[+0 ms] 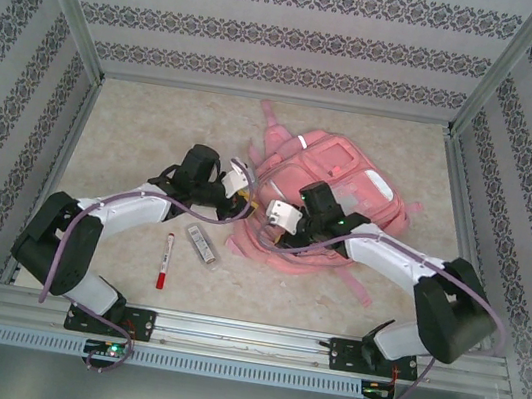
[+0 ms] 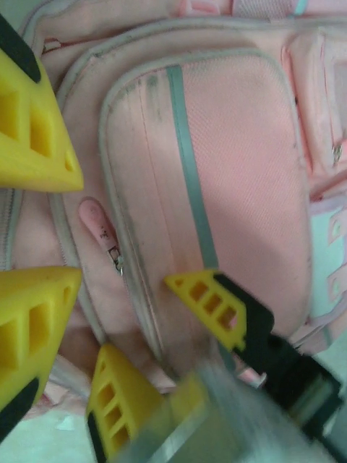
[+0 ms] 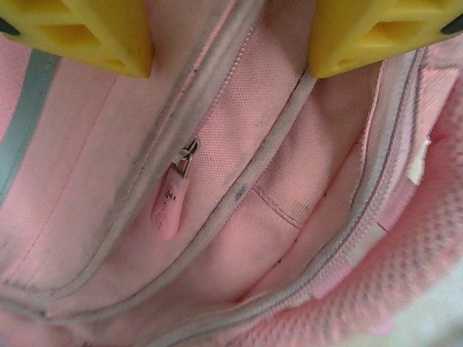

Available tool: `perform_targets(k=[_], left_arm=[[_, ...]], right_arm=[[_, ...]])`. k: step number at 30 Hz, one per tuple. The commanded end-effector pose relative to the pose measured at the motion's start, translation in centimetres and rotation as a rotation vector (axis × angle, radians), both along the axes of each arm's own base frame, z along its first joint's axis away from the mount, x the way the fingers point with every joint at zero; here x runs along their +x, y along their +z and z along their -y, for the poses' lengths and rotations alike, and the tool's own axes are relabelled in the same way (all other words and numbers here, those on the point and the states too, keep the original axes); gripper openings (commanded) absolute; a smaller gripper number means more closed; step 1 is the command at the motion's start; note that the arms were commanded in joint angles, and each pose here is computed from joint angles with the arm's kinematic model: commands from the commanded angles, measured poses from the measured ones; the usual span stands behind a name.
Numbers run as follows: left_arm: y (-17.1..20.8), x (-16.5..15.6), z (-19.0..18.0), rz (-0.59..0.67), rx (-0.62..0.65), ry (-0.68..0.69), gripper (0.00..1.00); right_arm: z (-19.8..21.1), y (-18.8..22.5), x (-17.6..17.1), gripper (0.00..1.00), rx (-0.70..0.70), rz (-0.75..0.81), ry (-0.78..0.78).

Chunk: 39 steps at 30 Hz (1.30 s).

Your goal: Pack the student bag

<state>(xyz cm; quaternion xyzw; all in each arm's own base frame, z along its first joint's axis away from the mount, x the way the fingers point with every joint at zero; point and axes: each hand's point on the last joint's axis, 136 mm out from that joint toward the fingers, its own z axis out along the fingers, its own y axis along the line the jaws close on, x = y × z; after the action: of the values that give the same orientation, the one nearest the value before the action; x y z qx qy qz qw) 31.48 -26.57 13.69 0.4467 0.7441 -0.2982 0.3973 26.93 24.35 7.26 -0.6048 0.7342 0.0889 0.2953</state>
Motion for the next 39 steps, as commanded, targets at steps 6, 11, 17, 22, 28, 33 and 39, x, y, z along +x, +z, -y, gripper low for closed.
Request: perform_targets(k=[6, 11, 17, 22, 28, 33, 39], left_arm=[[-1.6, -1.3, 0.6, 0.118, 0.099, -0.240, 0.30], [-1.7, -0.7, 1.2, 0.152, 0.100, -0.265, 0.31], [-1.7, -0.2, 3.0, 0.231, 0.126, -0.304, 0.33], [-2.3, 0.0, 4.7, 0.247, 0.120, -0.323, 0.29], [-3.5, 0.0, 6.2, 0.252, 0.156, -0.287, 0.28], [-3.3, 1.4, 6.6, 0.270, 0.117, -0.163, 0.29], [-2.2, 1.2, 7.3, 0.294, 0.042, -0.168, 0.32]], right_arm=[[2.0, -0.1, 1.9, 0.04, -0.135, 0.130, -0.048], [0.9, 1.8, 0.8, 0.00, -0.021, 0.160, 0.015], [0.2, 6.0, 0.3, 0.00, 0.183, 0.230, 0.048], [0.3, 7.6, 0.1, 0.00, 0.280, 0.226, 0.047], [0.2, 7.7, 0.0, 0.00, 0.318, 0.204, 0.035], [0.1, 7.7, -0.7, 0.00, 0.334, 0.199, 0.061], [-0.1, 7.7, -1.0, 0.00, 0.339, 0.203, 0.083]])
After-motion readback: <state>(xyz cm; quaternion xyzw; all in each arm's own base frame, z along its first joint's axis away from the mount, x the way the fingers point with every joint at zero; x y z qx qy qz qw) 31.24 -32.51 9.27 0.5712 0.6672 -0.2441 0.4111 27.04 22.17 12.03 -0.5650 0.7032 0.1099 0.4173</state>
